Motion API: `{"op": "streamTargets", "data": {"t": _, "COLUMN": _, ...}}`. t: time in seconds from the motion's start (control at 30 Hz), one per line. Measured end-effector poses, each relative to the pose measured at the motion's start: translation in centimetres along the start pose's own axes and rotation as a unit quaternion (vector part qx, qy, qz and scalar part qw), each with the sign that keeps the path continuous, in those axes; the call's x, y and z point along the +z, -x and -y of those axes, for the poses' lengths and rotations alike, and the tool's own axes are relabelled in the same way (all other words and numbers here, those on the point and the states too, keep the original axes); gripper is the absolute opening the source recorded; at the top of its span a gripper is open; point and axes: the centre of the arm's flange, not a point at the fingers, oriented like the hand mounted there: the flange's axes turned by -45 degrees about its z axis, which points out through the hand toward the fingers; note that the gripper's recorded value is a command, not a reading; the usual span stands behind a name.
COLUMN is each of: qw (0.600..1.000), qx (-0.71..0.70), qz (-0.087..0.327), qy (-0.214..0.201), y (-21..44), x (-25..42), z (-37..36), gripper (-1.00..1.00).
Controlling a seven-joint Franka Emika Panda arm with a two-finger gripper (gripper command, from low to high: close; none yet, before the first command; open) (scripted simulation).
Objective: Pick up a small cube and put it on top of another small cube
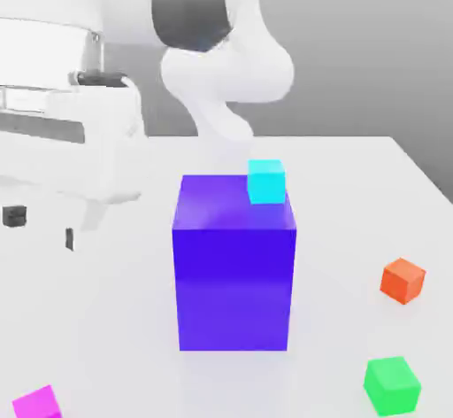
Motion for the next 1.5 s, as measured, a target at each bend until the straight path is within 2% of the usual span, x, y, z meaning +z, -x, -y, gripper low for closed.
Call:
{"op": "streamTargets", "data": {"t": 0.3, "qw": 0.987, "qx": 0.123, "qz": 0.091, "qy": 0.054, "y": 1.1, "x": 15.9, "z": -6.8, "gripper": 0.00}}
{"op": "streamTargets", "data": {"t": 0.43, "qw": 0.983, "qx": 0.137, "qz": 0.102, "qy": 0.061, "y": 2.3, "x": 22.0, "z": -8.1, "gripper": 0.00}}
{"op": "streamTargets", "data": {"t": 0.47, "qw": 0.983, "qx": 0.138, "qz": 0.102, "qy": 0.062, "y": 2.7, "x": 23.3, "z": -8.3, "gripper": -1.00}}
{"op": "streamTargets", "data": {"t": 0.7, "qw": 0.983, "qx": 0.138, "qz": 0.102, "qy": 0.061, "y": 2.7, "x": 23.5, "z": -8.3, "gripper": -1.00}}
{"op": "streamTargets", "data": {"t": 0.83, "qw": 0.984, "qx": 0.134, "qz": 0.102, "qy": 0.061, "y": 1.8, "x": 18.7, "z": -7.6, "gripper": -1.00}}
{"op": "streamTargets", "data": {"t": 0.87, "qw": 0.987, "qx": 0.104, "qz": 0.106, "qy": 0.055, "y": 2.6, "x": 17.9, "z": -5.2, "gripper": -1.00}}
{"op": "streamTargets", "data": {"t": 1.0, "qw": 0.992, "qx": -0.025, "qz": 0.117, "qy": 0.036, "y": 7.5, "x": 16.2, "z": 3.6, "gripper": -1.00}}
{"op": "streamTargets", "data": {"t": 1.13, "qw": 0.980, "qx": -0.158, "qz": 0.123, "qy": 0.020, "y": 14.1, "x": 14.2, "z": 11.0, "gripper": -1.00}}
{"op": "streamTargets", "data": {"t": 1.27, "qw": 0.947, "qx": -0.297, "qz": 0.123, "qy": 0.005, "y": 22.3, "x": 12.1, "z": 17.2, "gripper": -1.00}}
{"op": "streamTargets", "data": {"t": 1.37, "qw": 0.908, "qx": -0.401, "qz": 0.121, "qy": -0.004, "y": 29.3, "x": 13.2, "z": 21.3, "gripper": -1.00}}
{"op": "streamTargets", "data": {"t": 1.4, "qw": 0.893, "qx": -0.434, "qz": 0.120, "qy": -0.007, "y": 31.8, "x": 14.2, "z": 22.6, "gripper": 1.00}}
{"op": "streamTargets", "data": {"t": 1.5, "qw": 0.893, "qx": -0.434, "qz": 0.120, "qy": -0.007, "y": 31.8, "x": 14.2, "z": 22.6, "gripper": 1.00}}
